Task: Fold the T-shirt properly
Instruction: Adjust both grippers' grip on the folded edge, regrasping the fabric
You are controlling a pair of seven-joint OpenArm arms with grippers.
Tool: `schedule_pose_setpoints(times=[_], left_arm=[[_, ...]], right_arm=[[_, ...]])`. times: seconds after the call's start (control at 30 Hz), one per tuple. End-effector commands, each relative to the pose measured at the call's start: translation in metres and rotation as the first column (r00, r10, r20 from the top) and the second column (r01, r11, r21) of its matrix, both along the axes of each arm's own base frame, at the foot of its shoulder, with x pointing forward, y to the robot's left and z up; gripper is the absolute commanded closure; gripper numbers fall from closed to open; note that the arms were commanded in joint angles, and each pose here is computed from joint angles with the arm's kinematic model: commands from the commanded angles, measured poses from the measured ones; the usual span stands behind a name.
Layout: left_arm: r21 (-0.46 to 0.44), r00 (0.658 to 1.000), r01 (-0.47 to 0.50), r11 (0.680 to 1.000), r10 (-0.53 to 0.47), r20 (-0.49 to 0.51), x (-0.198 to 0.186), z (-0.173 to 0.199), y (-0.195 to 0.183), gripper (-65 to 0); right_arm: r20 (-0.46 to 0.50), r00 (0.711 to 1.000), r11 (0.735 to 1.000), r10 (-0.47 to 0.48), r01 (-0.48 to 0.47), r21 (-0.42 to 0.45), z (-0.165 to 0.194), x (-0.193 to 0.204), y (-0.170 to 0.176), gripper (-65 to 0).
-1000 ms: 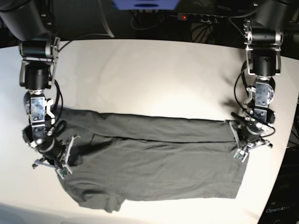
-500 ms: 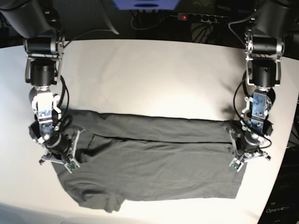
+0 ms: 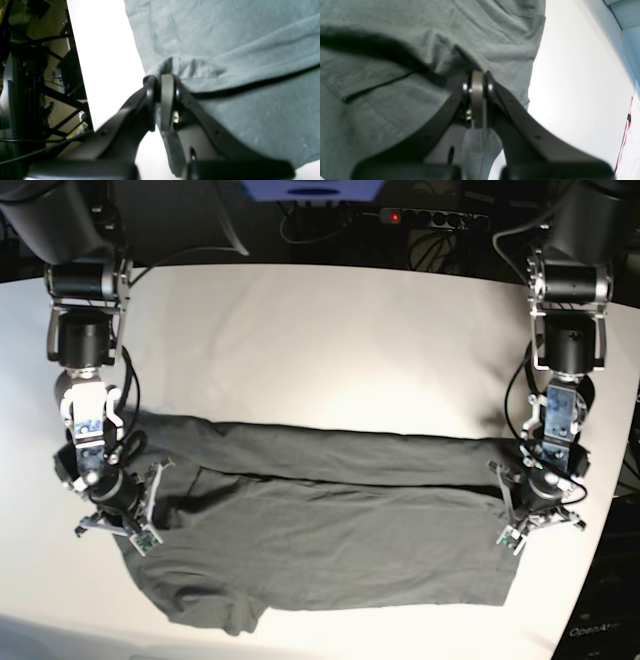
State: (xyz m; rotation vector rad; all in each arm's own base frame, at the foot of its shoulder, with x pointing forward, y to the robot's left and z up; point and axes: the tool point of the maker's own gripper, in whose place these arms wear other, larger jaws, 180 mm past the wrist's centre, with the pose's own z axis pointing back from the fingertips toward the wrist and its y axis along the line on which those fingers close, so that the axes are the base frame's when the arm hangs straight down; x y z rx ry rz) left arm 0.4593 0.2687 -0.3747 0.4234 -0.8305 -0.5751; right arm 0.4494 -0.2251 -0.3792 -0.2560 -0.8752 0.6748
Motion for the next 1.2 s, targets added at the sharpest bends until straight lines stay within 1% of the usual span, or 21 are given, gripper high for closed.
schedule_pose_setpoints(times=[0.0, 0.27, 0.3, 0.37, 0.57, 0.63, 0.7, 0.8, 0.93, 1.03, 1.17], left_arm=[[0.014, 0.998, -0.009, 1.0, 0.008, 0.068, 0.014, 0.025, 0.009, -2.3], [0.02, 0.999, -0.013, 1.0, 0.012, 0.053, 0.008, 0.019, 0.013, -2.5], [0.027, 0.999, -0.017, 0.999, 0.015, 0.049, 0.006, 0.018, 0.017, -2.6], [0.031, 0.999, -0.016, 0.999, 0.015, 0.044, 0.004, 0.016, 0.019, -2.6], [0.034, 1.0, -0.016, 0.999, 0.016, 0.025, -0.004, 0.008, 0.02, -2.7], [0.041, 1.0, -0.016, 0.999, 0.015, 0.02, -0.008, 0.006, 0.023, -2.7], [0.043, 1.0, -0.017, 0.999, 0.016, 0.019, -0.009, 0.005, 0.024, -2.6], [0.044, 1.0, -0.017, 0.999, 0.017, 0.019, -0.009, 0.005, 0.025, -2.6], [0.042, 1.0, -0.021, 0.999, 0.02, 0.023, -0.008, 0.007, 0.026, -2.5], [0.03, 0.994, -0.049, 0.998, 0.046, 0.096, -0.001, 0.033, 0.034, -2.4], [0.023, 0.987, -0.054, 0.998, 0.05, 0.15, 0.002, 0.05, 0.034, -2.4]], right_arm=[[0.067, 0.998, 1.0, -0.003, 0.003, -0.001, 0.025, 0.016, -0.005, -0.9], [0.067, 0.998, 1.0, -0.001, 0.001, 0.003, 0.025, 0.016, -0.003, -1.6], [0.067, 0.998, 1.0, -0.001, 0.001, 0.002, 0.024, 0.016, -0.003, -3.8], [0.065, 0.998, 1.0, -0.005, 0.006, -0.007, 0.024, 0.015, -0.005, -10.2], [0.044, 0.999, 1.0, -0.003, 0.004, -0.027, 0.015, 0.009, -0.007, -32.8], [0.044, 0.999, 1.0, -0.003, 0.004, -0.027, 0.015, 0.009, -0.007, -37.1], [0.038, 0.999, 1.0, -0.003, 0.004, -0.027, 0.013, 0.007, -0.007, -38.3], [0.034, 0.999, 1.0, -0.005, 0.006, -0.029, 0.011, 0.005, -0.008, -38.2], [0.01, 1.0, 0.999, -0.006, 0.006, -0.033, 0.0, -0.004, -0.009, -38.0], [-0.009, 1.0, 0.999, -0.006, 0.006, -0.031, -0.008, -0.011, -0.009, -37.9], [-0.021, 1.0, 1.0, -0.005, 0.004, -0.028, -0.013, -0.016, -0.008, -37.9]])
